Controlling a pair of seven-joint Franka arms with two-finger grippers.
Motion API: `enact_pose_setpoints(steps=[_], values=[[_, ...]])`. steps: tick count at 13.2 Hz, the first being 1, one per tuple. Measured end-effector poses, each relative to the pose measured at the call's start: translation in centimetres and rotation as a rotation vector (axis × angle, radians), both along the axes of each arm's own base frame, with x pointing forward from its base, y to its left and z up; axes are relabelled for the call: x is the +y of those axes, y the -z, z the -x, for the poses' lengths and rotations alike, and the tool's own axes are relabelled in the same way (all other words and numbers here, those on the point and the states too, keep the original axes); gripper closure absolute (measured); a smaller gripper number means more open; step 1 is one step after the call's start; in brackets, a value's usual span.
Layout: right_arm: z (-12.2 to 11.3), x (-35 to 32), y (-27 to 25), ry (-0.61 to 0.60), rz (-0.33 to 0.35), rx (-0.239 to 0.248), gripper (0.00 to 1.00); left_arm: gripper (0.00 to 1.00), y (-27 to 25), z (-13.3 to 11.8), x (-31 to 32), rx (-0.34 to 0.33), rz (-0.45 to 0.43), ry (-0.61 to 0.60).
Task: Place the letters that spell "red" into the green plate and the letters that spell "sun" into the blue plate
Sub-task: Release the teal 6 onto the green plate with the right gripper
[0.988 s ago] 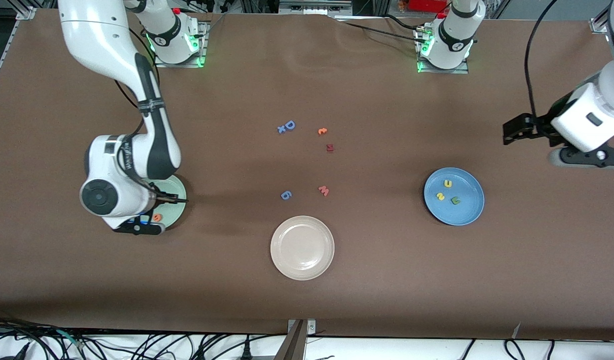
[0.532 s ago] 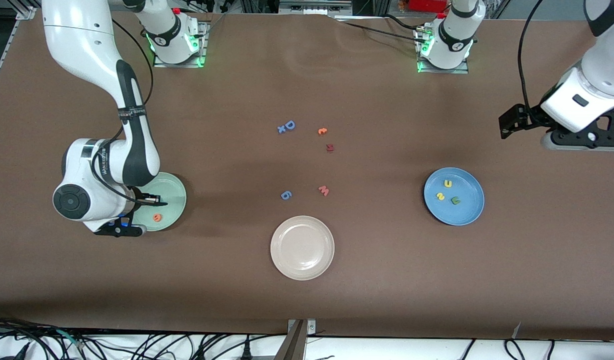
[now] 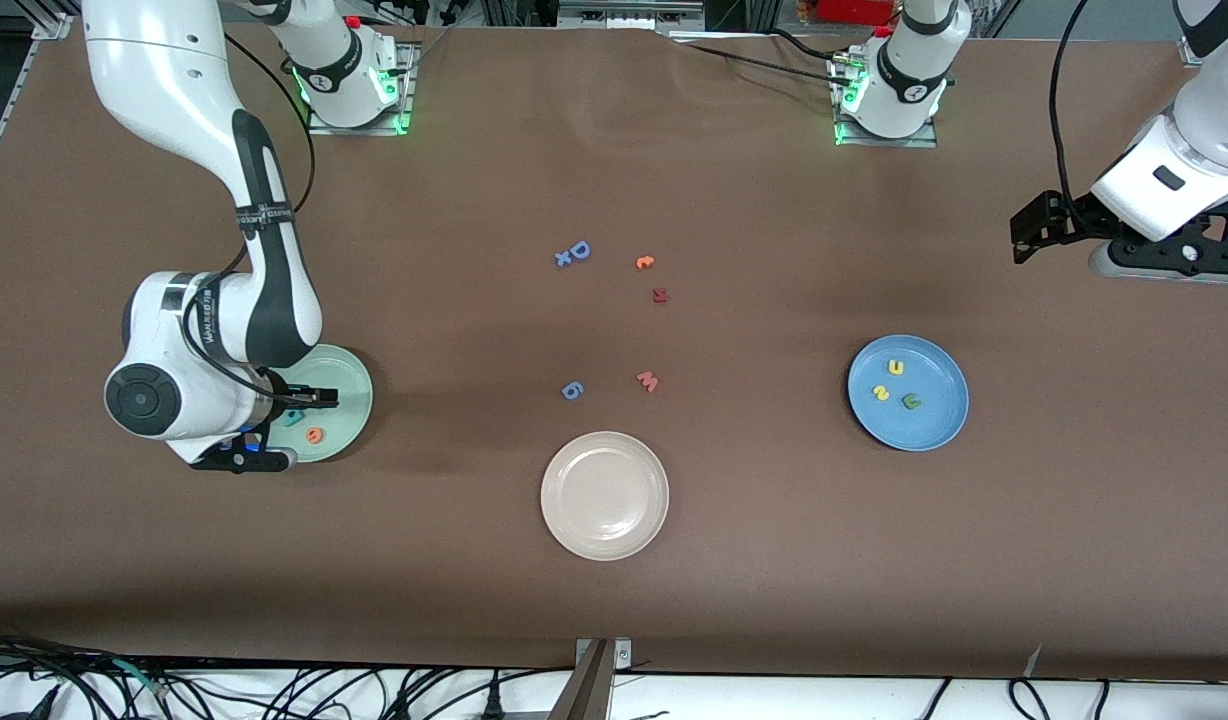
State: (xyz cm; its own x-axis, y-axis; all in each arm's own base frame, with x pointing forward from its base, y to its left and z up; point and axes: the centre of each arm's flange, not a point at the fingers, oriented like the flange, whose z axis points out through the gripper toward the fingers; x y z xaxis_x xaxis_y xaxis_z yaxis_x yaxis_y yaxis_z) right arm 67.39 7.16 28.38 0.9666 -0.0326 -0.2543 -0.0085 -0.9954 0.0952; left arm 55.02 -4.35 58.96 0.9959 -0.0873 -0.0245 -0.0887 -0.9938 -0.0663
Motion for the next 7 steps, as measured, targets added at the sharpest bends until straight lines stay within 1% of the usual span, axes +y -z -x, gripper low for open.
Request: enact_pose_setpoints(steps=[4,7], values=[[0.3,0.4,-2.8,-0.002,-0.017,0.005,0.0,0.0,0.0,-0.2,1.8,-0.003,0.001,-0.029],[0.9,0.8,-5.0,-0.004,-0.033,0.015,0.0,0.0,0.0,-0.2,1.5,-0.007,0.001,-0.021]])
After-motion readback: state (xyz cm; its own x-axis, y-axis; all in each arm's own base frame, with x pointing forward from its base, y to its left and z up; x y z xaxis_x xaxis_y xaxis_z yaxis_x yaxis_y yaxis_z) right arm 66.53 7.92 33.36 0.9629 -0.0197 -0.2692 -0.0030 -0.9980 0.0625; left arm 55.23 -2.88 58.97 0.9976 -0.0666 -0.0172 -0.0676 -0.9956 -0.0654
